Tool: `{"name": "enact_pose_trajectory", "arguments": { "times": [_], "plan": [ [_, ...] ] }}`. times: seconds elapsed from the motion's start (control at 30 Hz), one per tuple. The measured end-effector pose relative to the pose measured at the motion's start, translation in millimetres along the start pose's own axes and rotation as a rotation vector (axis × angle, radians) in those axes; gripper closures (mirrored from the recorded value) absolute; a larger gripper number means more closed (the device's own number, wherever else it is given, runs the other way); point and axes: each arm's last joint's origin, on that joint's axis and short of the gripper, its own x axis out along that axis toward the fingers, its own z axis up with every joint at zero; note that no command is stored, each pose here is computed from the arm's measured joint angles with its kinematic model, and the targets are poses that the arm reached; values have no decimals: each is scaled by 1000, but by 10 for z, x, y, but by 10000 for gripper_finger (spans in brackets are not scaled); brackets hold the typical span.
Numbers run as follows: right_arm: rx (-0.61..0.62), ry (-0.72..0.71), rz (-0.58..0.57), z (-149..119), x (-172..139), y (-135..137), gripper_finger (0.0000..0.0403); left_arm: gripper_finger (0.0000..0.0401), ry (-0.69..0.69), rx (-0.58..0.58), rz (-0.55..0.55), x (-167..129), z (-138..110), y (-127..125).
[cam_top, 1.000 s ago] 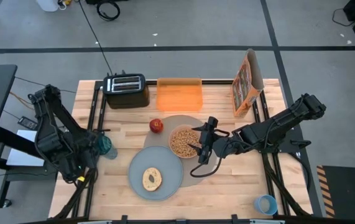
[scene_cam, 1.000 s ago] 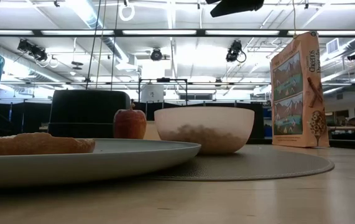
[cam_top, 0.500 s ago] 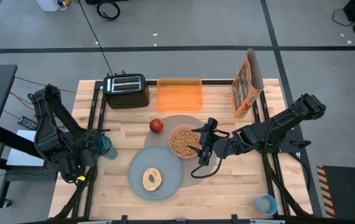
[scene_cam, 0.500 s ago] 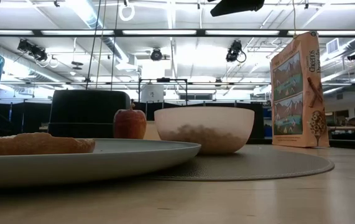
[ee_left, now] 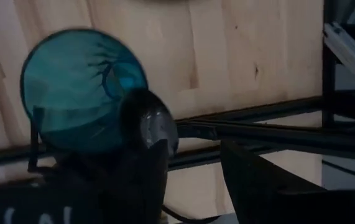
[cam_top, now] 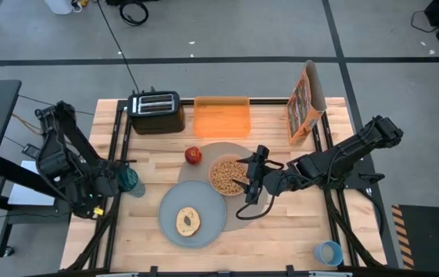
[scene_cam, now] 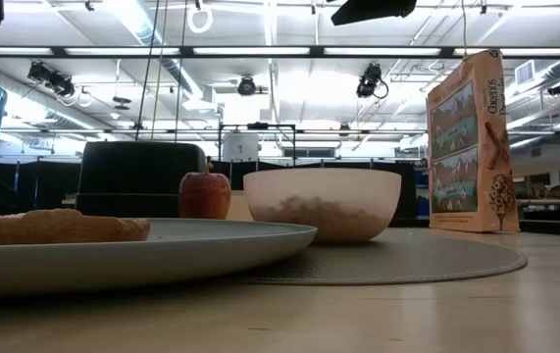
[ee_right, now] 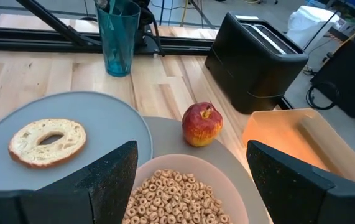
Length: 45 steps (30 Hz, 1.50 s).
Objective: Arrange a breakfast setting
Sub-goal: Put the black spoon on the brown tablemat
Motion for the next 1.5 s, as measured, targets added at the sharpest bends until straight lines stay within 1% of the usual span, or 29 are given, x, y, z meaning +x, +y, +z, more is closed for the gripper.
{"name": "enact_pose_trajectory", "arguments": {
  "times": [0.1, 0.23, 0.33, 0.43, 0.5, 0.67, 0.77, 0.87, 0.97, 1.13, 1.33, 1.5],
  "plan": [
    [22, 5, 0, -5, 0, -1, 94, 246, 60, -71, -17, 74, -59, 37],
    [24, 9, 8, -14, -13, 16, 94, 246, 198, -147, -37, 237, -154, 79],
    [20, 13, 10, -18, -13, 16, 94, 246, 236, -158, -16, 331, -187, 101],
    [18, 13, 10, -18, -12, 15, 94, 246, 205, -125, 30, 391, -185, 116],
    [17, 13, 10, -18, -12, 15, 94, 246, 193, -120, 40, 396, -183, 120],
    [16, 13, 10, -18, -12, 15, 94, 246, 154, -150, 7, 311, -151, 97],
    [16, 13, 10, -18, -12, 14, 94, 246, 69, -152, -23, 231, -100, 67],
    [18, 14, 3, -15, 1, -3, 94, 246, -34, -130, -24, 198, -48, 44],
    [20, 15, -2, -12, 13, -19, 94, 246, -61, -96, -23, 215, -29, 28],
    [20, 15, -1, -12, 12, -17, 94, 246, -65, -46, 23, 266, 23, -5],
    [20, 15, -1, -12, 12, -18, 94, 246, -115, 22, 81, 328, 180, -13],
    [20, 15, -1, -12, 12, -18, 94, 246, -151, 10, 127, 341, 279, 54]
  ]
}}
